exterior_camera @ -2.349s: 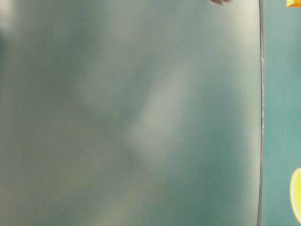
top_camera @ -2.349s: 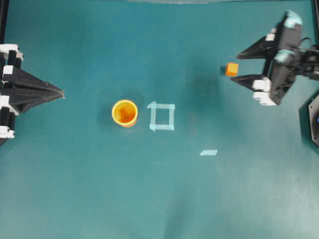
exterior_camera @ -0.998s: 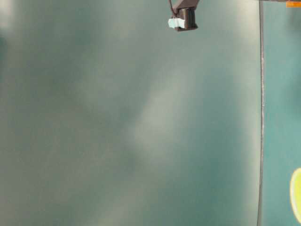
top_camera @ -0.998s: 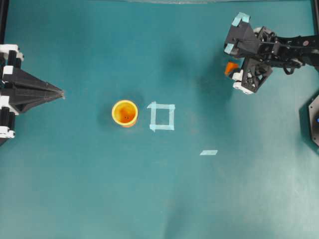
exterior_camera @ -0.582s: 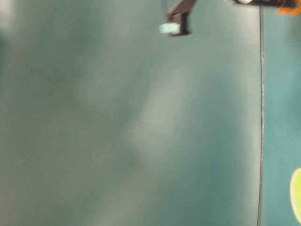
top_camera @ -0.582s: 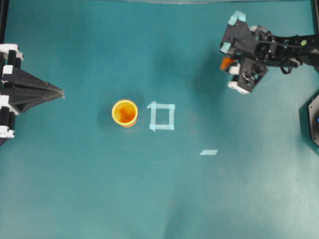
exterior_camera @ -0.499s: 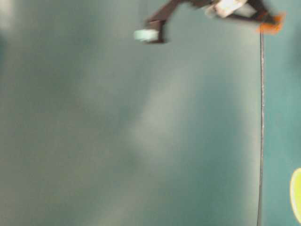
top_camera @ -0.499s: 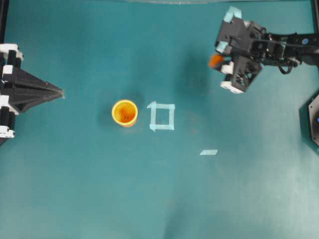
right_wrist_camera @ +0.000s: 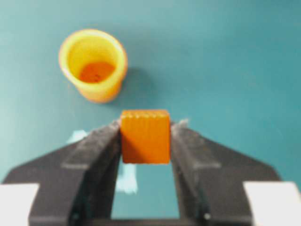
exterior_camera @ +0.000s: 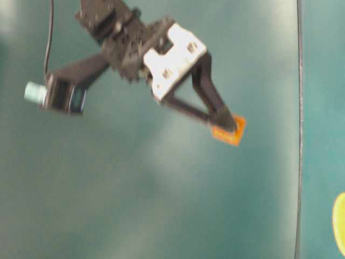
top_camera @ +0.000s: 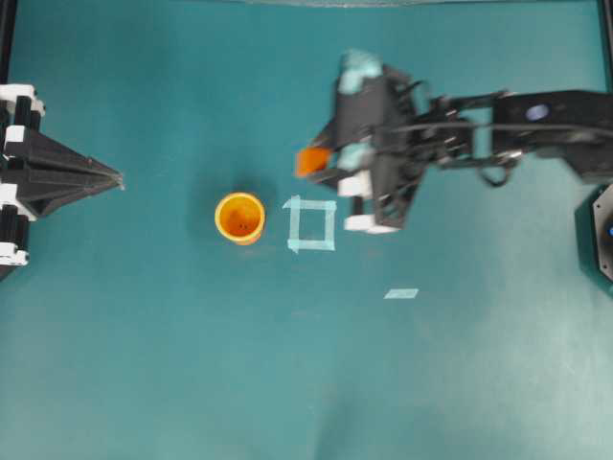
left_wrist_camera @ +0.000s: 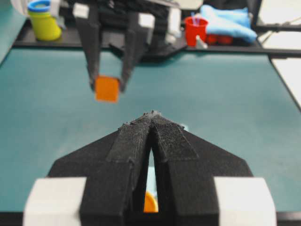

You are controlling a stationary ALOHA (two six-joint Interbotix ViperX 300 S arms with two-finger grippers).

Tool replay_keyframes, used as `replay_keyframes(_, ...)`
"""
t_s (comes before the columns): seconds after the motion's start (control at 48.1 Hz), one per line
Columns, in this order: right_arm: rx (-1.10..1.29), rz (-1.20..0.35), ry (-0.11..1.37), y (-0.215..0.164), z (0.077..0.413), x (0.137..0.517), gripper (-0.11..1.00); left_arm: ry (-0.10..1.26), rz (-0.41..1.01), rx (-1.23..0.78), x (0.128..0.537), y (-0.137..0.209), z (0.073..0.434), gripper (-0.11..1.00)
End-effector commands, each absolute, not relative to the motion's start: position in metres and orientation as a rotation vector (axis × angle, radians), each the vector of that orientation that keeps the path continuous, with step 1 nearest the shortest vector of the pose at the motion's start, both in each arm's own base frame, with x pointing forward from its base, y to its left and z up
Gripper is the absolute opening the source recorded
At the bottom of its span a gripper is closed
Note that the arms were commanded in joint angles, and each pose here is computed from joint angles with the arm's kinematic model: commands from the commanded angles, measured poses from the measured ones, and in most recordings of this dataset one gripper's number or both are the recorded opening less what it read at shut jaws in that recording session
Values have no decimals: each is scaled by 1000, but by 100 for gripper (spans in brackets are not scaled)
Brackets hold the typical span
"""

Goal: Move the block toward the cup with right arm.
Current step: 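Carry the cube leftward with the right gripper over the orange cup, then hold the cube still above the orange cup with the right gripper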

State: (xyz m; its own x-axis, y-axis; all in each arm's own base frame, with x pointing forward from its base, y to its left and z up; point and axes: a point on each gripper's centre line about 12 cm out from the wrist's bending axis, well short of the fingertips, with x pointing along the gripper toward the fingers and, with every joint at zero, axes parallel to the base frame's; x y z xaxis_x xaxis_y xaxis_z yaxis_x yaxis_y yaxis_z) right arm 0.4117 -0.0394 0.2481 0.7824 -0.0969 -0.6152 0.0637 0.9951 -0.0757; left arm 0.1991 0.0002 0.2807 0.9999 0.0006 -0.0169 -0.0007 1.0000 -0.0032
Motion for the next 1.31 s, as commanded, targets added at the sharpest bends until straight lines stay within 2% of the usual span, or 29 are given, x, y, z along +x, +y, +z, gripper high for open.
replay_keyframes(0.0,-53,-80,608,-37,270,432,37,-9,2,-3,202,0,292,0)
replay_keyframes(0.208,-53,-84,599,-40,275,472,37,-11,2,-3,202,0,292,0)
replay_keyframes(0.416,-52,-77,621,-37,271,490,37,-12,2,-3,202,0,292,0)
replay_keyframes(1.289,-32,-58,628,-27,267,492,37,-11,2,-2,202,0,292,0)
